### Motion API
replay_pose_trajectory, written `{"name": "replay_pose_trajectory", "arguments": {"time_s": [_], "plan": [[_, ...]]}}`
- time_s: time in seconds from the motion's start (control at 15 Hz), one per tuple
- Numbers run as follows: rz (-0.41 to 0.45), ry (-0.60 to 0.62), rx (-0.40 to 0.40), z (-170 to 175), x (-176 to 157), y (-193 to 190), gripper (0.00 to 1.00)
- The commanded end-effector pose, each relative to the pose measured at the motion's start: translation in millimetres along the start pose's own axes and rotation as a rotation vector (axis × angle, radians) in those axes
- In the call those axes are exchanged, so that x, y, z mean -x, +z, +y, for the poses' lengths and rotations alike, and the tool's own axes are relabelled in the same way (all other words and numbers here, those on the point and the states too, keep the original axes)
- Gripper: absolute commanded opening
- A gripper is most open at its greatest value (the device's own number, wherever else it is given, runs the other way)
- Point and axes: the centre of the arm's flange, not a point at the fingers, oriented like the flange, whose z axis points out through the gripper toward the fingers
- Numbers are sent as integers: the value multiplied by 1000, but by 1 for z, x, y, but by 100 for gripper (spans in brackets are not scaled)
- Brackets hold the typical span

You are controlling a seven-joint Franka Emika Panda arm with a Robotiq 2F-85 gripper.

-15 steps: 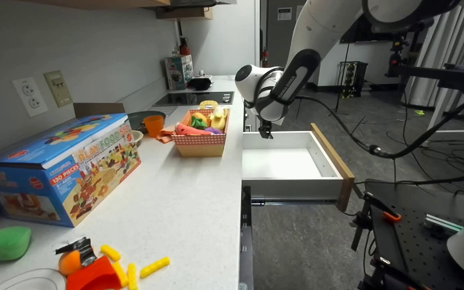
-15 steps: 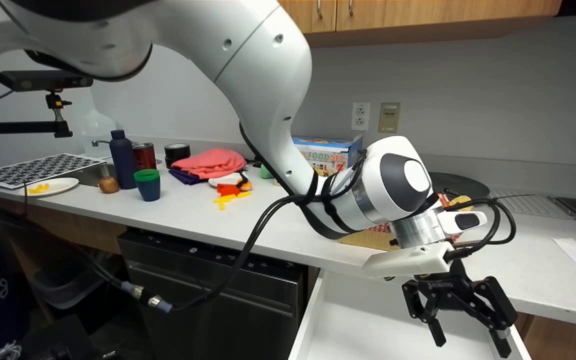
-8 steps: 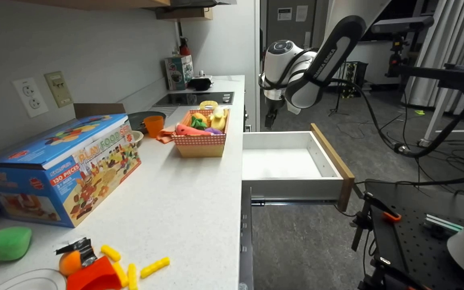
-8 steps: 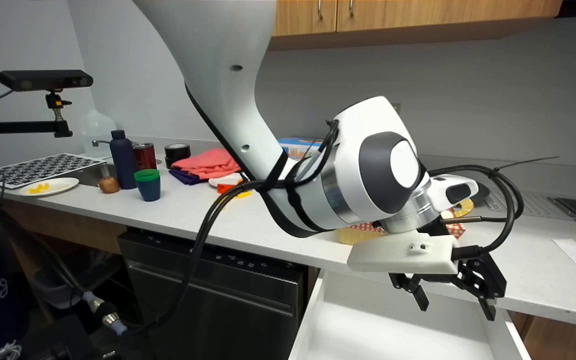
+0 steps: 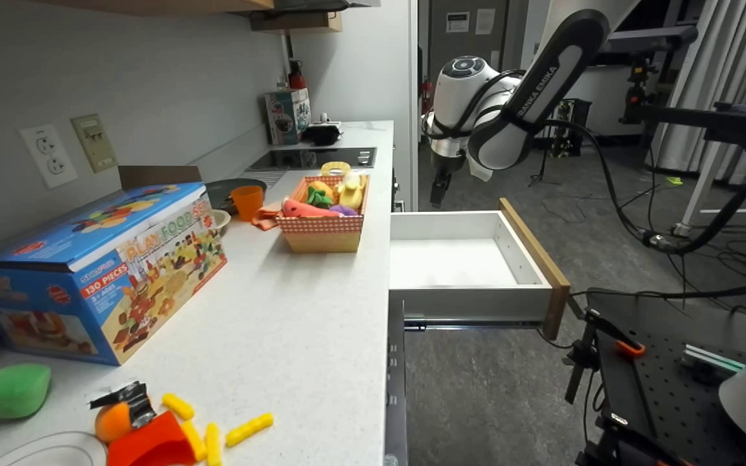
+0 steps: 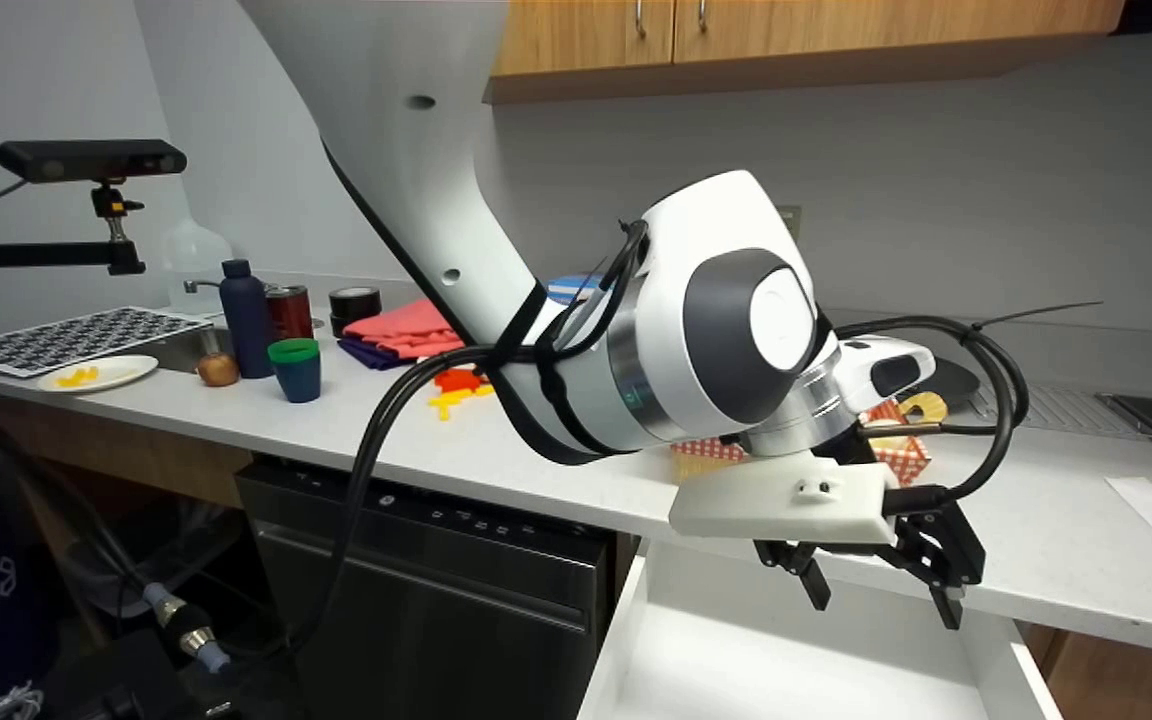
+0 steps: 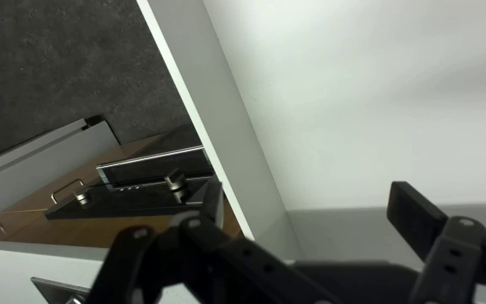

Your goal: Open the drawer and put some of the plush toys from the basket in the drawer and close it

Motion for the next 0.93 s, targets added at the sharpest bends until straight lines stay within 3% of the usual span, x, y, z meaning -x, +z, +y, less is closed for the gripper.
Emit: {"name": "replay_pose_trajectory", "arguments": {"time_s": [0.0, 0.47, 0.87], "plan": [[77, 16, 9, 6, -1, -28, 100], [399, -54, -11, 16, -51, -124, 100], [503, -144, -90, -33, -108, -142, 100]]}}
